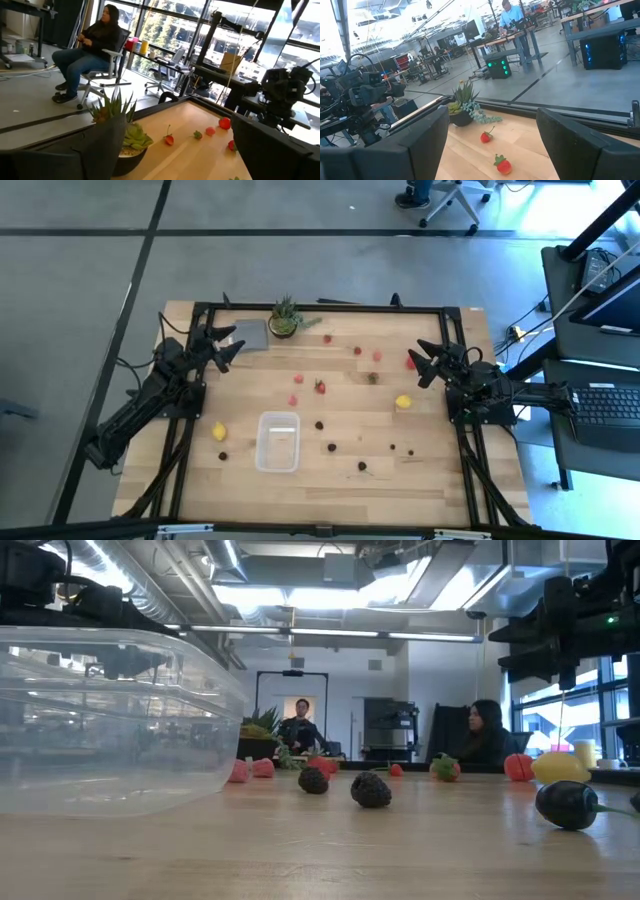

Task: Pick and placing Produce into tupperware
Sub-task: Put the yellow lemon into the transparent bin

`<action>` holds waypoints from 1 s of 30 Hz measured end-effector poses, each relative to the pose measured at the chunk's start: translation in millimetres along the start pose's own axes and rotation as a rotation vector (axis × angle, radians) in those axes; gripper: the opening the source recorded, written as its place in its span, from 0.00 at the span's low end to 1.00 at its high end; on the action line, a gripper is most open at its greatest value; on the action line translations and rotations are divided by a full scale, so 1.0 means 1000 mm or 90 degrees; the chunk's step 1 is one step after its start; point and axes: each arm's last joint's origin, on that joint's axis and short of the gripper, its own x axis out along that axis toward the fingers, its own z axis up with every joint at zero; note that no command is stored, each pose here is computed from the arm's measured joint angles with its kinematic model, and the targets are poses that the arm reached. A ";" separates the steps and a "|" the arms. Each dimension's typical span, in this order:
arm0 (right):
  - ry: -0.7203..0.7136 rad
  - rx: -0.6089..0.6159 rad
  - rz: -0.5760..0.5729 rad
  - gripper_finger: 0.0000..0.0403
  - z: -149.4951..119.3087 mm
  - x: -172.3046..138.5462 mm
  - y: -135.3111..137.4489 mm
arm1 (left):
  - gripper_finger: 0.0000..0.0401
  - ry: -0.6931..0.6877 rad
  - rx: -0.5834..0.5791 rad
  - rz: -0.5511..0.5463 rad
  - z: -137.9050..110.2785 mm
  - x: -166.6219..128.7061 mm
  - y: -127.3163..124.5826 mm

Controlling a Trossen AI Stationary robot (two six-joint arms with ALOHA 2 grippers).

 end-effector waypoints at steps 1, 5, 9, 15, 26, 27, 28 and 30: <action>0.000 0.000 0.000 0.75 0.000 0.000 0.000 | 0.86 -0.004 -0.008 -0.001 0.001 0.000 0.000; 0.000 0.000 0.000 0.75 0.000 0.000 0.000 | 0.85 -0.009 -0.014 -0.066 0.016 -0.003 -0.010; 0.000 0.000 -0.001 0.75 0.000 0.000 0.000 | 0.85 -0.013 0.019 -0.084 0.053 -0.012 -0.028; -0.001 -0.001 -0.001 0.75 0.000 0.000 0.000 | 0.85 0.110 0.055 0.051 0.112 -0.028 -0.051; 0.000 -0.002 0.000 0.75 0.000 0.000 0.000 | 0.85 0.532 -0.196 0.400 0.172 -0.019 -0.067; 0.000 -0.002 0.001 0.75 0.000 0.000 0.000 | 0.85 0.582 -0.221 0.431 0.172 -0.016 -0.067; 0.000 -0.002 0.001 0.75 0.000 0.000 0.000 | 0.85 0.632 -0.245 0.458 0.171 -0.012 -0.067; 0.000 -0.002 0.001 0.75 0.000 0.000 0.000 | 0.85 0.665 -0.281 0.471 0.168 0.001 -0.067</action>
